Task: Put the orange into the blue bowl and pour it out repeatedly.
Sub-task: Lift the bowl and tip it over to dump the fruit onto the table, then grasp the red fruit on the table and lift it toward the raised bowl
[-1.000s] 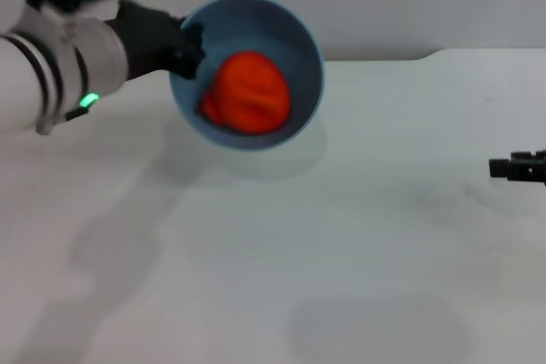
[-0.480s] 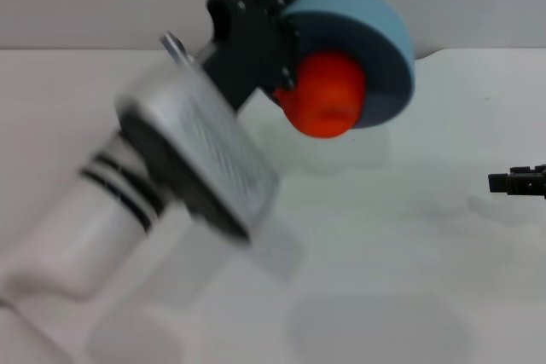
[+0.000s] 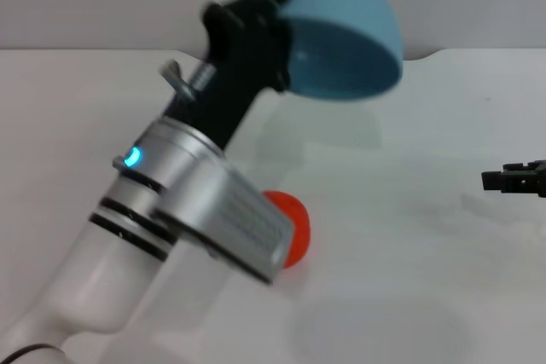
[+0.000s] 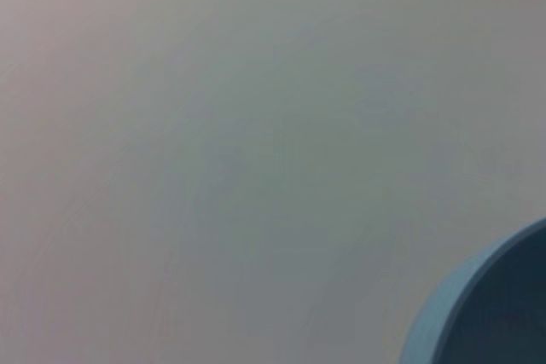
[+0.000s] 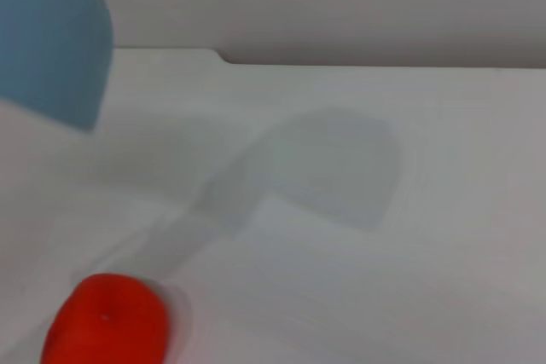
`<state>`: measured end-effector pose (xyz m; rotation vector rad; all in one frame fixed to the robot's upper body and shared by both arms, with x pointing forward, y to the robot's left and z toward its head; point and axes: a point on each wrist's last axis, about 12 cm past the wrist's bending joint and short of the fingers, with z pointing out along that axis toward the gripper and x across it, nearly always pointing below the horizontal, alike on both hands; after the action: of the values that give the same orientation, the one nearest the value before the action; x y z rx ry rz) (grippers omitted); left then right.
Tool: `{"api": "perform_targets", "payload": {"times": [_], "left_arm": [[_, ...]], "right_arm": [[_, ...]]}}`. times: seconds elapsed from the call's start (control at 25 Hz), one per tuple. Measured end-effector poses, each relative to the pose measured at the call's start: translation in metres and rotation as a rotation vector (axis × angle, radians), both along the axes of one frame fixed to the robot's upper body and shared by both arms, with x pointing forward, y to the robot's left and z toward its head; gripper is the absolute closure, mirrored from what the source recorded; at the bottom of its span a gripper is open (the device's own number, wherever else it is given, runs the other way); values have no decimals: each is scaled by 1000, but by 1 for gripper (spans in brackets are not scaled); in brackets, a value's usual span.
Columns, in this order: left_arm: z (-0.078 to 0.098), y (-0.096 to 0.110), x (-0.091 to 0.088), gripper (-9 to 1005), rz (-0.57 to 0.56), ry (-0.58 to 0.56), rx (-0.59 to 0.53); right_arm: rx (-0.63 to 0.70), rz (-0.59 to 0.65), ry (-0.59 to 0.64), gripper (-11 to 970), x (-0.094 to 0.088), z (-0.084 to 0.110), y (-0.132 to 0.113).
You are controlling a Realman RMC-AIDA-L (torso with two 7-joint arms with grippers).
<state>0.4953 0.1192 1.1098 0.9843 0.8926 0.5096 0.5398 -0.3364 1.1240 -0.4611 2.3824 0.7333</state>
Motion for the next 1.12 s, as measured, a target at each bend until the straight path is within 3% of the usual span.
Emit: {"api": "perform_targets", "payload": {"times": [0.2, 0.32, 0.36, 0.44, 0.64, 0.84, 1.0, 1.12], "left_arm": [[19, 9, 8, 997, 73, 187, -214], [31, 19, 17, 997, 78, 365, -299], [41, 30, 23, 997, 55, 495, -366], [44, 34, 25, 997, 37, 553, -395], [67, 82, 39, 997, -73, 888, -654], [81, 131, 43, 997, -77, 1151, -854], [85, 157, 40, 997, -27, 1335, -880], [81, 167, 36, 997, 73, 1474, -862]], "right_arm": [[-10, 56, -30, 482, 5, 2, 10], [-27, 118, -49, 482, 11, 3, 21], [-35, 142, -58, 482, 13, 3, 25], [-45, 193, -76, 482, 16, 3, 35], [-19, 336, -175, 481, 23, 7, 59], [56, 427, -252, 481, 27, 10, 79], [12, 560, -209, 468, 36, 2, 111], [-10, 585, -198, 455, 42, -3, 126]]}}
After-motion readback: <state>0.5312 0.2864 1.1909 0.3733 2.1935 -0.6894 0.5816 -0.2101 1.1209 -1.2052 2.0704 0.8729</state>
